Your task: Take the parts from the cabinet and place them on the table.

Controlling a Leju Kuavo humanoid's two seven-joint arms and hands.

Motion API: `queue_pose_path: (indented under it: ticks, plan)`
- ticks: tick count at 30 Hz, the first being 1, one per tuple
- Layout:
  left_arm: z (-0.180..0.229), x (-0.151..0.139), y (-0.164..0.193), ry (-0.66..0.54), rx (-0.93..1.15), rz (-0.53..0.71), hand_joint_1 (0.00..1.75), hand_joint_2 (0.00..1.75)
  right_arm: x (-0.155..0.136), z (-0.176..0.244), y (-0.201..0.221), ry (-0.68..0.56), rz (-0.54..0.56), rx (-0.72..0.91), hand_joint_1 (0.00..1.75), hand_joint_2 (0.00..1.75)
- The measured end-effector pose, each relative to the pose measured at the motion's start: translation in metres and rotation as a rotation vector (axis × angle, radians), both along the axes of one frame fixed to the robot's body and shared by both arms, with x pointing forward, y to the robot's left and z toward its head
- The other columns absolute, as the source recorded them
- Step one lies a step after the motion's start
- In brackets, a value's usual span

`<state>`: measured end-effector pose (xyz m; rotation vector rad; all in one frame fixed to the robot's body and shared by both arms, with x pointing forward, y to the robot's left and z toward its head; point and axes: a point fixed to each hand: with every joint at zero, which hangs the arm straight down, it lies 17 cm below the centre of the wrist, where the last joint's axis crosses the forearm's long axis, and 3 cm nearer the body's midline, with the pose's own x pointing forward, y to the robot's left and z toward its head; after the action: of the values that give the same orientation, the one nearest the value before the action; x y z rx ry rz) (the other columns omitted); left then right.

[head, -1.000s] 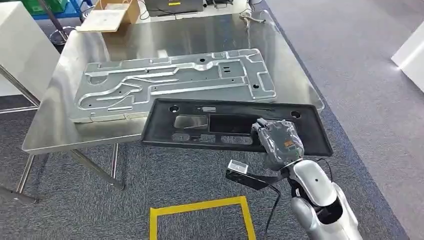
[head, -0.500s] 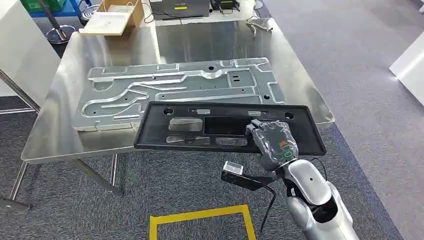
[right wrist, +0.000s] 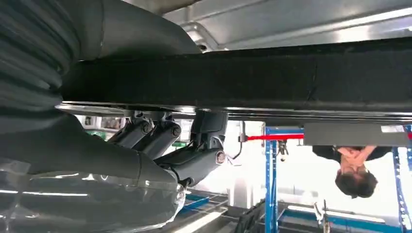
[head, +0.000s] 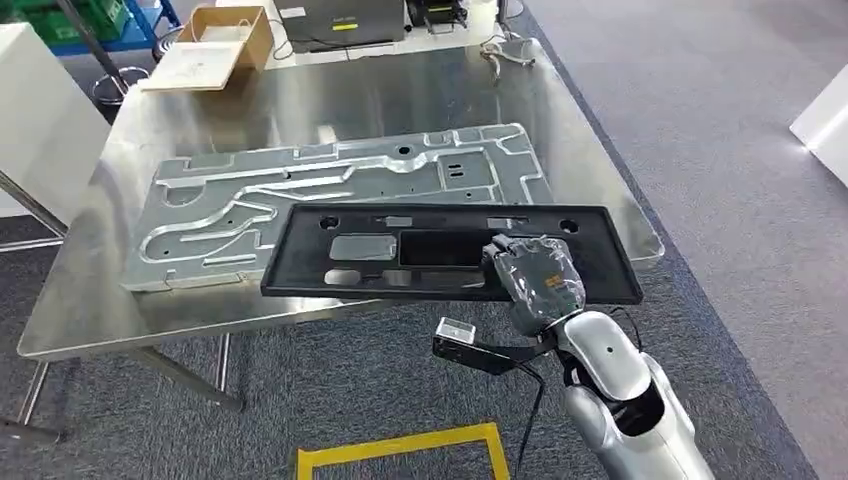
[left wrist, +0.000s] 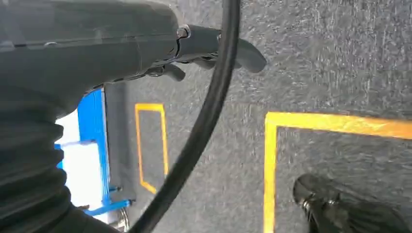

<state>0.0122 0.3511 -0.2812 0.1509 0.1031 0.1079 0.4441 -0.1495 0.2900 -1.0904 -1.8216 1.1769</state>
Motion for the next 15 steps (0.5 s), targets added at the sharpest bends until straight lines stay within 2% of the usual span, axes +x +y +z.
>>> queue_pose_path:
  ticks: [10, 15]
  plan:
    - [0.0, -0.006, 0.0045, 0.006, 0.009, 0.006, 0.0, 1.75, 0.0044, -0.0074, 0.0059, 0.022, 0.003, -0.003, 1.75, 1.75]
    - [0.0001, 0.0002, 0.0032, -0.005, 0.006, 0.012, 0.0, 1.75, 0.0071, -0.0069, 0.0103, 0.022, 0.01, -0.009, 1.75, 1.75]
